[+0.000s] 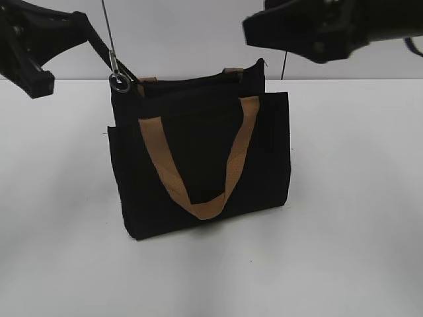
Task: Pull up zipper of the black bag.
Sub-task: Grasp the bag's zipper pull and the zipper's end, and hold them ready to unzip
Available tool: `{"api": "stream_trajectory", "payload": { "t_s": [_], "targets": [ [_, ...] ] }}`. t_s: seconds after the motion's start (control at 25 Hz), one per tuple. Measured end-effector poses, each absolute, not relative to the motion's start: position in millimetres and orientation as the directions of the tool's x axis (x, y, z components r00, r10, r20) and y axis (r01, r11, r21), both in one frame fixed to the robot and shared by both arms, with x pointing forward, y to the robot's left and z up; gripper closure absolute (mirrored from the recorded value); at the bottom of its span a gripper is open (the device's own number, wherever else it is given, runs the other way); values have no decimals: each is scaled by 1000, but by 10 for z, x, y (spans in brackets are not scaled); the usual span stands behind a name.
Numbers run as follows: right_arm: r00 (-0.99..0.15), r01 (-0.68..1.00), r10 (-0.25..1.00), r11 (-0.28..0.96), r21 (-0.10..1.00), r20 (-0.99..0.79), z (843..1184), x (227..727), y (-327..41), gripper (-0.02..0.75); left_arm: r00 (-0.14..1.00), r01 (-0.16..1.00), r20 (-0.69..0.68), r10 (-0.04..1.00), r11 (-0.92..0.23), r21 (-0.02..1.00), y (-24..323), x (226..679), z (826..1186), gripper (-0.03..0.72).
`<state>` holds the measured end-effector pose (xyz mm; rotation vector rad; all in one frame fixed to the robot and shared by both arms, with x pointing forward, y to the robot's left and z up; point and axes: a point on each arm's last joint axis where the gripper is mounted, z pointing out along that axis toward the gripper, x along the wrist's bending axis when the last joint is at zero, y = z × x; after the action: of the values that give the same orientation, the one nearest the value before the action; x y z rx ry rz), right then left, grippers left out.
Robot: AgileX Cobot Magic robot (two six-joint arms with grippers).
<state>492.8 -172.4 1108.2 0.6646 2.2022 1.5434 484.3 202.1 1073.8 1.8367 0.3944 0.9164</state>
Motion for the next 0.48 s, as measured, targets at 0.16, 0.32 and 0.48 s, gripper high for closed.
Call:
{"api": "stream_trajectory", "payload": {
  "t_s": [0.16,0.32,0.48],
  "targets": [
    [-855,151,517,326,933,-42,11001,5117,-1354,347,659,-133,413,629,-443,887,2021,4843,10738,664],
    [-885,137,463,356,924,-48,10895,5226,-1037,347,659,-133,413,629,-443,887,2021,4843,10738,664],
    [-899,124,433,396,910,-66,10740,5285,-826,347,659,-133,413,629,-443,887,2021,4843,10738,664]
  ]
}}
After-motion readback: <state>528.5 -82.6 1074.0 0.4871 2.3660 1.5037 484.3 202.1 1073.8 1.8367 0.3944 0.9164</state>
